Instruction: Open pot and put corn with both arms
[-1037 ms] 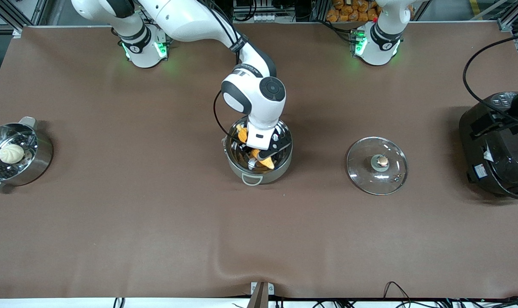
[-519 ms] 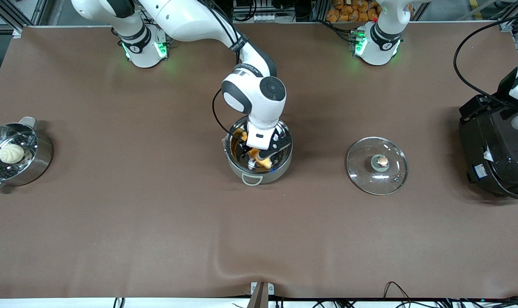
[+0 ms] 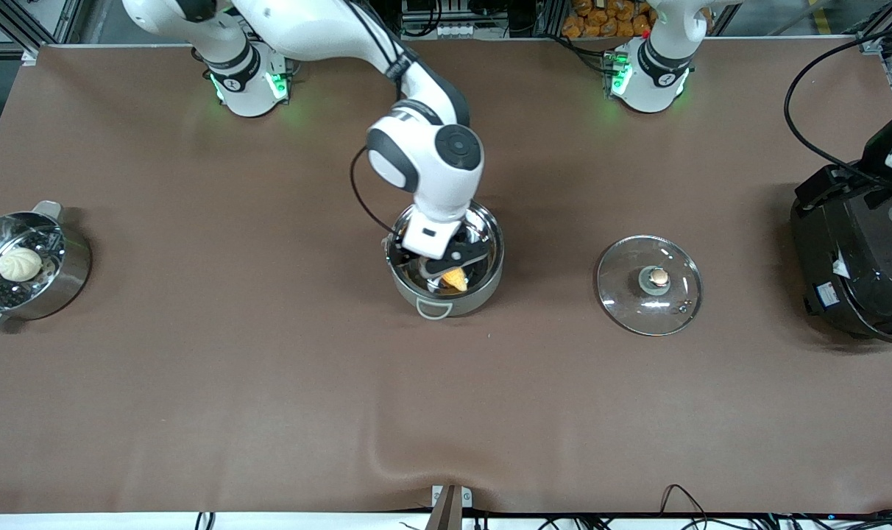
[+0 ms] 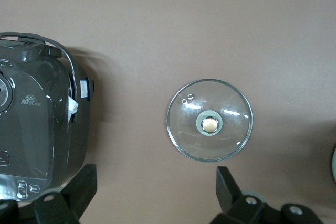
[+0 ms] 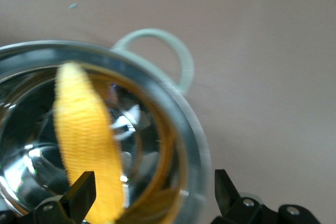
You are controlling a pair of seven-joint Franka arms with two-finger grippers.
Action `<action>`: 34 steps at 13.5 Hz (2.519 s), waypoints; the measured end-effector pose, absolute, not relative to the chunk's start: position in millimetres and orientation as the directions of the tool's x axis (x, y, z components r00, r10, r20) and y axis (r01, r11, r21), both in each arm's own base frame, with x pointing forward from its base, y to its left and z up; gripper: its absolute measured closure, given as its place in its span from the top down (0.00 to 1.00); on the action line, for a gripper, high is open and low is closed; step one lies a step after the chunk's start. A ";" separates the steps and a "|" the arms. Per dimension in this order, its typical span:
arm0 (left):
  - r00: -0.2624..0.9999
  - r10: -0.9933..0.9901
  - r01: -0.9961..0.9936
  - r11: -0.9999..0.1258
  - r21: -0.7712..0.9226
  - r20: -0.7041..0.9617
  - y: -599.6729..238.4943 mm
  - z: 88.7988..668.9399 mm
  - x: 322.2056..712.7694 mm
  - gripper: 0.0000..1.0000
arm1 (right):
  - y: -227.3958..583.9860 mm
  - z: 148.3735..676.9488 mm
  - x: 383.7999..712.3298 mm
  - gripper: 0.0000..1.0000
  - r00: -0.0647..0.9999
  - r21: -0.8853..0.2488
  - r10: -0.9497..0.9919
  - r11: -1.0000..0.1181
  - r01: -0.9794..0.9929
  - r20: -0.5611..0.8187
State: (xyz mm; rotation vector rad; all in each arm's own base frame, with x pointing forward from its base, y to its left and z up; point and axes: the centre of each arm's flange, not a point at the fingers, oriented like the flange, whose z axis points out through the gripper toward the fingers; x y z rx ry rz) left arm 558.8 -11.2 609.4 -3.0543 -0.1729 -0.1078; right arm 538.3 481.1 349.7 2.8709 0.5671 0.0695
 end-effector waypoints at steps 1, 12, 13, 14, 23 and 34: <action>0.992 0.110 0.115 -0.990 -0.077 0.068 -11.0 606.9 559.6 1.00 | 455.0 370.5 555.5 1.00 0.938 0.206 0.347 -0.918 0.339 0.003; 0.994 0.109 0.110 -0.993 -0.036 0.030 -18.6 602.3 559.1 1.00 | 84.2 452.8 619.3 1.00 0.978 0.037 0.077 -0.996 0.086 -0.192; 0.994 0.106 0.107 -0.994 -0.036 0.028 -20.0 602.3 559.3 1.00 | 58.5 463.5 609.8 1.00 0.981 0.023 0.059 -0.998 0.064 -0.186; 0.994 0.104 0.104 -0.994 -0.036 0.025 -21.6 601.3 560.1 1.00 | 39.0 478.5 599.6 1.00 0.985 0.012 0.038 -0.999 0.041 -0.169; 0.996 0.085 0.084 -0.996 -0.035 -0.010 -31.5 582.9 571.9 1.00 | -6.7 628.5 543.4 1.00 0.998 -0.004 -0.030 -1.000 -0.030 -0.052; 0.998 0.058 0.058 -0.998 -0.036 -0.006 -47.2 598.8 564.9 1.00 | -18.4 646.5 537.1 1.00 0.998 -0.008 0.024 -1.000 0.024 -0.059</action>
